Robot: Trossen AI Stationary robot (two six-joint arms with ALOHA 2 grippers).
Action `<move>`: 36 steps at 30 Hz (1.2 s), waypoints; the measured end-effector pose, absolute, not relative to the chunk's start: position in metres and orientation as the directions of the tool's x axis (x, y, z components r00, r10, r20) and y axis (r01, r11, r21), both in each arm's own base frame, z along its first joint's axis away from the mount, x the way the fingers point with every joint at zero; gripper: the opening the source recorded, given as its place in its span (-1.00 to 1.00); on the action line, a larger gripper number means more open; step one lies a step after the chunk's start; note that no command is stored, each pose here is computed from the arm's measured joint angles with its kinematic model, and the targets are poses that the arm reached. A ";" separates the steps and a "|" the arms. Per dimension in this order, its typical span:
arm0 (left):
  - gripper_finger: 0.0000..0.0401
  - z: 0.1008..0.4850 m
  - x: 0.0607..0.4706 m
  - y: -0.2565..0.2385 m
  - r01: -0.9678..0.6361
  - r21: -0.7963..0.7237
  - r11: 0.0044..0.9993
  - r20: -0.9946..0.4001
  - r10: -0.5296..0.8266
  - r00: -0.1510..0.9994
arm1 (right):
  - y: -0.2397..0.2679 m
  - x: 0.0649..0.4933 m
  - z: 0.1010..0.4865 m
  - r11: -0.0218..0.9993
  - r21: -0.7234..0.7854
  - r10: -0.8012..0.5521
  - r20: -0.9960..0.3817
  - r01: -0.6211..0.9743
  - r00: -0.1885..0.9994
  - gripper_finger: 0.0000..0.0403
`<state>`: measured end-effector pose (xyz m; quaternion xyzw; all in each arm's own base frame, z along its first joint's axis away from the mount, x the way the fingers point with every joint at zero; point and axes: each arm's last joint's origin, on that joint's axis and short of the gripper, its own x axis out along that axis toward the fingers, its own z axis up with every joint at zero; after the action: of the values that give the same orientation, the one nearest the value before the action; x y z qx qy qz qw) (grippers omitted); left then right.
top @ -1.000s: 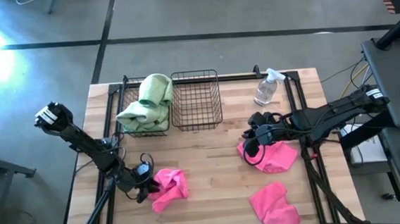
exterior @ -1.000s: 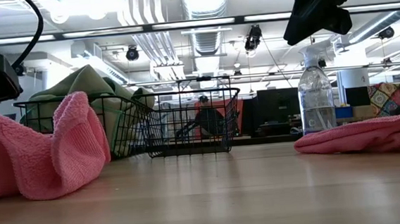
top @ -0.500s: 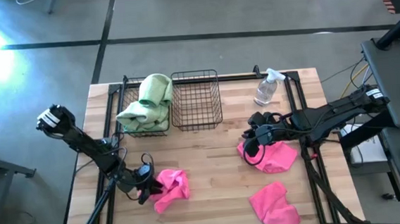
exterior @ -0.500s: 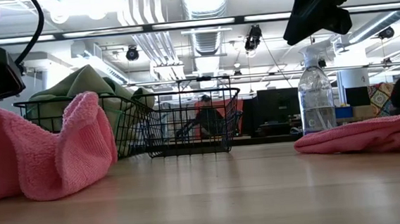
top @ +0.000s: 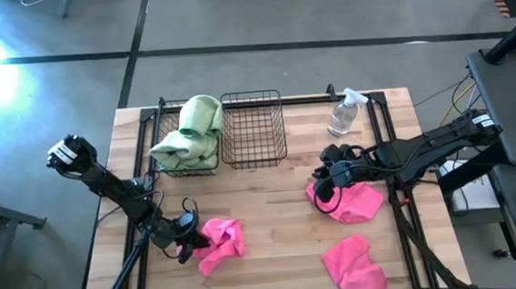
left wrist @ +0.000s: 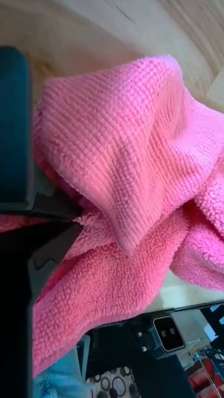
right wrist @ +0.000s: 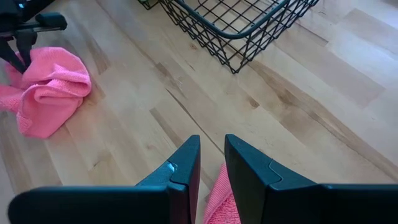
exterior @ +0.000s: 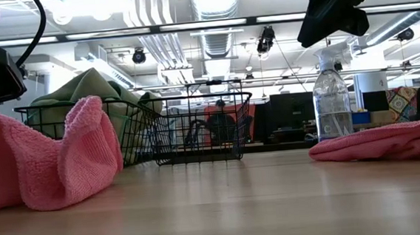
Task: Sort microfiber towel by color & place in baskets
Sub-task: Put the pink microfiber cloth into the right wire basket
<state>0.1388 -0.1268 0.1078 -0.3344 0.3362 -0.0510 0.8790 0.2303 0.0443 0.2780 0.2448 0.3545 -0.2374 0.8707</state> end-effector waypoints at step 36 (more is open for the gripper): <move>-1.00 0.254 0.215 -0.055 -0.058 -0.387 0.920 -0.090 0.025 0.996 | 0.044 0.228 0.270 0.780 0.227 -0.245 -0.747 0.584 0.618 -0.66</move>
<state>0.2151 -0.0550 0.2544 -0.1987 0.0419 0.0213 0.9789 0.2284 0.0438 0.2699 0.2310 0.3667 -0.2383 0.8692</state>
